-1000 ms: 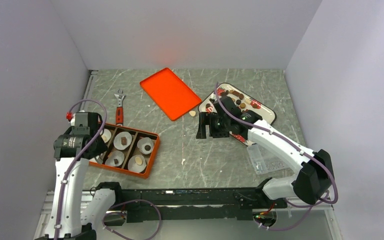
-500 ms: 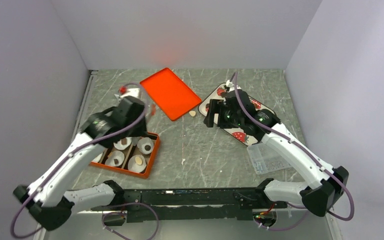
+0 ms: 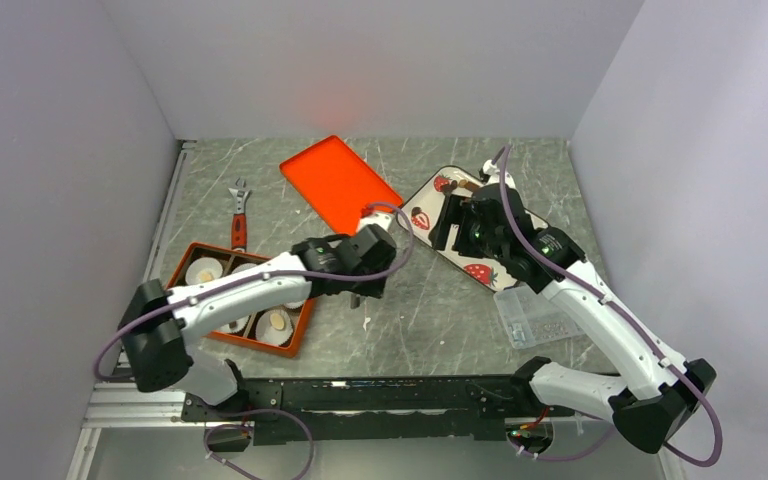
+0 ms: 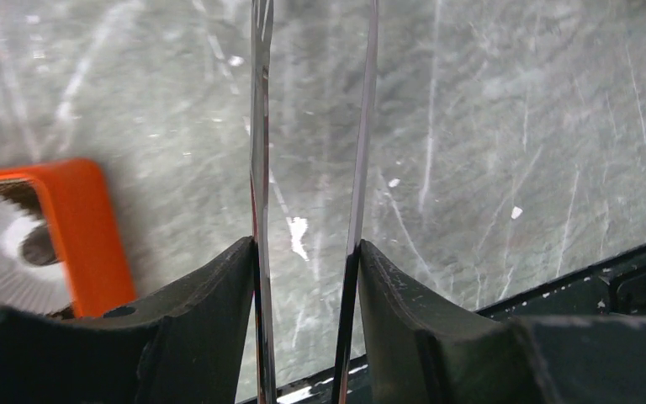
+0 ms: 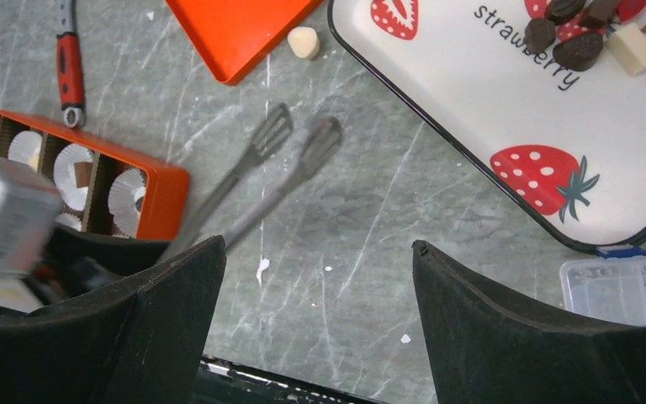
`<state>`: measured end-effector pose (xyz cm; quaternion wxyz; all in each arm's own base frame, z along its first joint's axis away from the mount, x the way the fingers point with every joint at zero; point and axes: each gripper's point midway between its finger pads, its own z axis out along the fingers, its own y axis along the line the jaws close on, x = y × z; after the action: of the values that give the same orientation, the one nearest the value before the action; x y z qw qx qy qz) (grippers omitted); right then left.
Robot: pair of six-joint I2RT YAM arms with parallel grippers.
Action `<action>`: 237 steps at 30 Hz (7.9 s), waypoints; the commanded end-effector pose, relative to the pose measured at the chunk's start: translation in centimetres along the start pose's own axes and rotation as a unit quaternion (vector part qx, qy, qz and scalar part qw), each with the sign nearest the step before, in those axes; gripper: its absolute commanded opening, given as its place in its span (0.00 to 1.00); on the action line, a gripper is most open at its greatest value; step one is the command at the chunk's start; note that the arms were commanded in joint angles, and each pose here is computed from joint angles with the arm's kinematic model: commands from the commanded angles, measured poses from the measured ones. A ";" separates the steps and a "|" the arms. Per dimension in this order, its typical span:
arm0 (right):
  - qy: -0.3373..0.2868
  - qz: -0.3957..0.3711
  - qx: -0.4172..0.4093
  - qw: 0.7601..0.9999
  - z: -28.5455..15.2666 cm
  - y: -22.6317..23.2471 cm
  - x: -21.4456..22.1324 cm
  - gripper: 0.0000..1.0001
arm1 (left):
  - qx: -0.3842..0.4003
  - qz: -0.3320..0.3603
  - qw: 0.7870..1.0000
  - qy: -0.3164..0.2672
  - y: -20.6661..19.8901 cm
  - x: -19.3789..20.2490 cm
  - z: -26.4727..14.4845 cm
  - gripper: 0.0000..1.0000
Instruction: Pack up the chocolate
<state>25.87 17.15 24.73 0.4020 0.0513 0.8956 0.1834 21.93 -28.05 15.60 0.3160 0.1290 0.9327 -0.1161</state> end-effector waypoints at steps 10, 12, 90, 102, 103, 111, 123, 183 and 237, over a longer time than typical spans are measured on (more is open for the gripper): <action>-0.003 0.013 0.034 0.999 0.8 -2.0 1.1 0.84 | 0.097 0.092 0.990 0.037 -6.9 5.7 4.8 0.59; -0.004 0.014 0.041 0.999 1.0 -2.3 1.1 0.84 | 0.089 0.108 0.989 0.056 -6.9 7.2 5.9 0.60; 0.043 -0.022 -0.034 0.998 14.2 2.3 -3.1 0.90 | -0.084 -0.100 0.989 0.066 10.5 -4.5 8.7 0.21; 0.094 -0.129 -0.063 0.985 23.1 8.0 -3.1 0.73 | -0.096 -0.127 0.987 -0.024 15.7 -7.0 -2.1 0.53; 0.097 -0.148 -0.065 0.982 23.7 8.9 -2.8 0.72 | -0.106 -0.142 0.984 -0.031 17.1 -6.8 -3.1 0.54; 0.119 -0.239 -0.100 0.959 28.6 15.2 1.0 0.69 | -0.112 -0.215 0.967 -0.079 22.9 -4.4 -8.1 0.56; 0.107 -0.295 -0.075 0.947 32.4 16.8 5.6 0.54 | -0.104 -0.225 0.964 -0.093 23.8 -3.5 -9.2 0.55; -0.053 -0.392 -0.200 0.896 20.0 28.4 -2.4 0.00 | 0.116 -0.571 0.808 -0.084 27.4 -16.4 8.9 0.68; -0.266 -0.661 -0.023 0.701 0.2 21.4 8.0 0.99 | 0.147 -0.417 0.894 -0.066 19.2 -9.9 -8.2 0.00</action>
<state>17.66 40.07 22.51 0.5760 -0.5878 0.5596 -0.0976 32.42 -8.61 23.01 0.2496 -0.2724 0.8586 -0.3554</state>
